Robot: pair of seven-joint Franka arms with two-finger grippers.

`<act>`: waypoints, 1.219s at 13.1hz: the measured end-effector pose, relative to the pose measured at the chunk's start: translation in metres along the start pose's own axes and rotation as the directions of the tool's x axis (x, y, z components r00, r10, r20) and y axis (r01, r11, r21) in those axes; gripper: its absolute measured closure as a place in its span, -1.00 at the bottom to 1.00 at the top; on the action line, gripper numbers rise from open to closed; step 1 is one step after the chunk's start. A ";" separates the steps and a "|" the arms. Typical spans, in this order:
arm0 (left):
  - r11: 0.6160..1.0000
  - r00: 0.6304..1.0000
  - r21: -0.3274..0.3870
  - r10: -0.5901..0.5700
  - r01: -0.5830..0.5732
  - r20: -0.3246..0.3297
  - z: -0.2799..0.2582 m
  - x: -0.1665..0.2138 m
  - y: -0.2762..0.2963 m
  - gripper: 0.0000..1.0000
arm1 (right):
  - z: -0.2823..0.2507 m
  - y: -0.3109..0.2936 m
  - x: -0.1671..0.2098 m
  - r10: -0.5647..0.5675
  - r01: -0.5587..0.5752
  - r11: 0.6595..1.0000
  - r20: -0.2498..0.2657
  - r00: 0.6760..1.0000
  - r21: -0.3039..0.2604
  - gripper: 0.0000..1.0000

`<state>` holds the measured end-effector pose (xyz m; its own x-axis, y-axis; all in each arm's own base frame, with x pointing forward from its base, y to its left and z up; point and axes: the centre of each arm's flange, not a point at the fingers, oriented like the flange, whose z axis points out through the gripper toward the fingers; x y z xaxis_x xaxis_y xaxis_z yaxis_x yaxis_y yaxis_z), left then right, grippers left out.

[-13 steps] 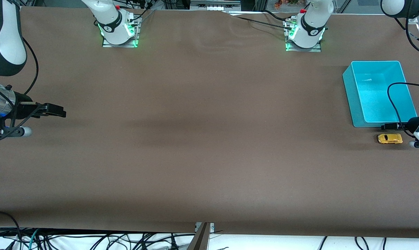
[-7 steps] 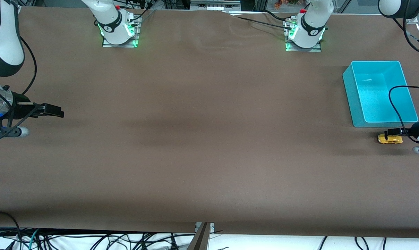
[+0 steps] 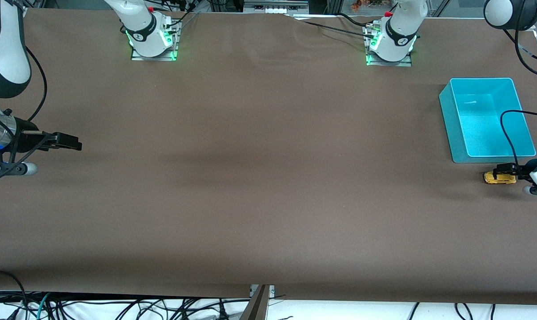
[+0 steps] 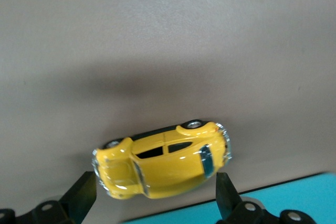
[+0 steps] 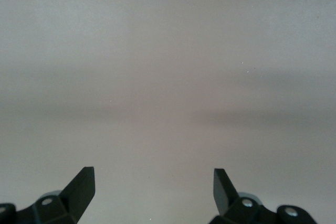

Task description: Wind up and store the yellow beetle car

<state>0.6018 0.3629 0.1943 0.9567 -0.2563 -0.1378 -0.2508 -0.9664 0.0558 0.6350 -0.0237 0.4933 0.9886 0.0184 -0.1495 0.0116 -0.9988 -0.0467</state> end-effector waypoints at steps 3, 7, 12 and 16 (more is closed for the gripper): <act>0.988 0.988 0.005 0.153 -0.153 -0.001 0.000 -0.001 -0.002 -1.00 | 0.000 0.000 0.000 0.000 0.000 1.000 0.000 1.000 0.000 -1.00; 0.904 0.904 0.011 0.427 -0.427 -0.013 -0.001 0.001 -0.002 -1.00 | 0.000 0.000 0.000 0.000 0.000 1.000 0.000 1.000 0.000 -1.00; 0.740 0.742 0.085 0.670 -0.667 -0.012 0.000 0.007 -0.007 -1.00 | 0.000 0.000 0.000 0.000 0.000 1.000 0.000 1.000 0.000 -1.00; 0.712 0.714 0.083 0.701 -0.698 -0.009 0.001 0.009 -0.005 -1.00 | 0.000 0.000 0.000 0.000 0.000 1.000 0.000 1.000 0.000 -1.00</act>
<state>0.6115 0.3655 0.1916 0.5082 -0.8598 -0.0508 -0.8582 -0.5105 0.0542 0.6350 -0.0237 0.4933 0.9886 0.0184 -0.1495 0.0115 -0.9988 -0.0466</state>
